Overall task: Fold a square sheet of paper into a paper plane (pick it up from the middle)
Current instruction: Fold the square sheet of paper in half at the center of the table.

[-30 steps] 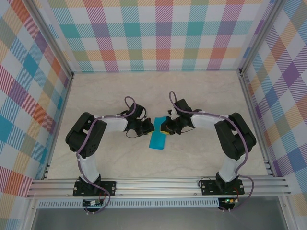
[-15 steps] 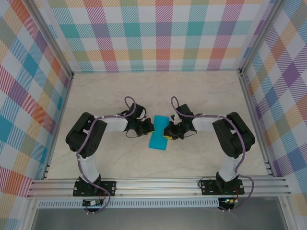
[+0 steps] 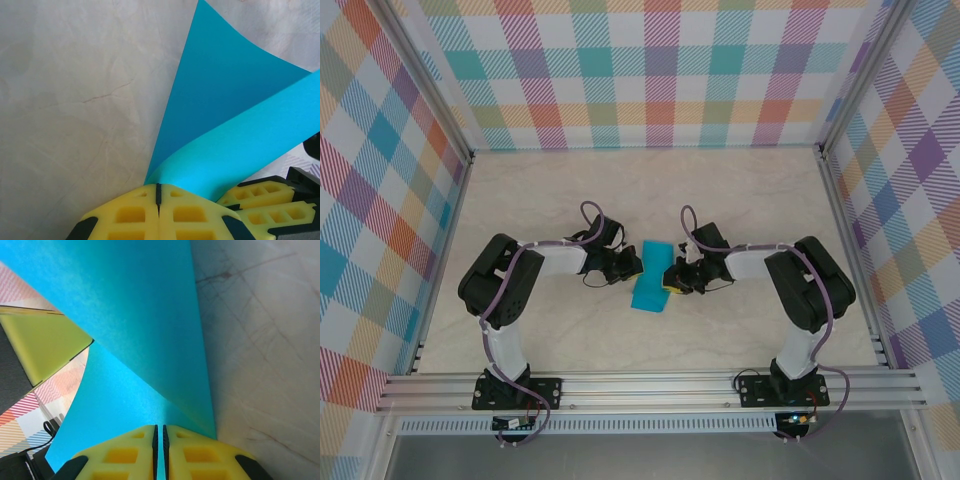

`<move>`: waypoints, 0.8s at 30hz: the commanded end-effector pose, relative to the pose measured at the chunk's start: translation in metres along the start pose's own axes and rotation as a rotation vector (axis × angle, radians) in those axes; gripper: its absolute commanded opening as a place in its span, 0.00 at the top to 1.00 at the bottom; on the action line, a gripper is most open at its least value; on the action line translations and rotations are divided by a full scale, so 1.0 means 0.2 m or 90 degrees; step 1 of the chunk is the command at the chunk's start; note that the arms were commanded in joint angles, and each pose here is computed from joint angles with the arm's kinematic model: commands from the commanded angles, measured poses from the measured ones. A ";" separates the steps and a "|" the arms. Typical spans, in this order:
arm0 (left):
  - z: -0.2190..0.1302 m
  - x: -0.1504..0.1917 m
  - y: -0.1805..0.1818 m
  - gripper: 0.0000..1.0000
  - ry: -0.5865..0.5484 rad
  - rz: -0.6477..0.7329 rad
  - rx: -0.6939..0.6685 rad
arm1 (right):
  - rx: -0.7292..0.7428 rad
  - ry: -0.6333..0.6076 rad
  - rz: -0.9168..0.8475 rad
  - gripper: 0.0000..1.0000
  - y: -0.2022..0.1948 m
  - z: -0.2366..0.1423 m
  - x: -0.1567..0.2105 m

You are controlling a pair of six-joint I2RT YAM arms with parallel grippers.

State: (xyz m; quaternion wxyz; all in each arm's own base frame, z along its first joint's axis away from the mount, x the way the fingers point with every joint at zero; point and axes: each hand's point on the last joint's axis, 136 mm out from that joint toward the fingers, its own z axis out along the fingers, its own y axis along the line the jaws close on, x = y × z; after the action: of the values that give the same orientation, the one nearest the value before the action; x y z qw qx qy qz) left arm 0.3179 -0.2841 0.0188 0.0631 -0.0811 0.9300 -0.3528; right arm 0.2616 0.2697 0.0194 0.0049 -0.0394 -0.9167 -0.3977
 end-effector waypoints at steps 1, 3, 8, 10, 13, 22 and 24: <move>0.08 0.13 0.25 1.00 0.043 -0.026 -0.101 | -0.020 -0.010 -0.027 0.86 0.06 -0.06 0.01; 0.08 0.13 0.25 1.00 0.043 -0.025 -0.102 | -0.049 -0.014 -0.038 0.86 0.13 -0.08 0.01; 0.09 0.13 0.24 1.00 0.045 -0.024 -0.101 | -0.071 -0.002 -0.026 0.86 0.13 -0.08 0.05; 0.09 0.13 0.25 1.00 0.045 -0.023 -0.102 | -0.082 0.010 -0.019 0.86 0.12 -0.05 0.07; 0.09 0.13 0.25 1.00 0.047 -0.023 -0.103 | -0.074 0.025 -0.014 0.86 0.08 -0.01 0.11; 0.09 0.11 0.23 1.00 0.041 -0.024 -0.102 | 0.014 0.035 0.008 0.86 -0.11 0.02 0.15; 0.09 0.10 0.23 1.00 0.038 -0.023 -0.101 | 0.008 0.038 0.007 0.86 -0.09 0.02 0.15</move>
State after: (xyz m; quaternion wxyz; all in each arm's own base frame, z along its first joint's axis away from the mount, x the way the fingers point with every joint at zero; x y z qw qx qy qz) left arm 0.3189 -0.2856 0.0187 0.0634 -0.0747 0.9300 -0.3543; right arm 0.2393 0.2702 0.0190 0.0176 -0.0299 -0.9071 -0.4194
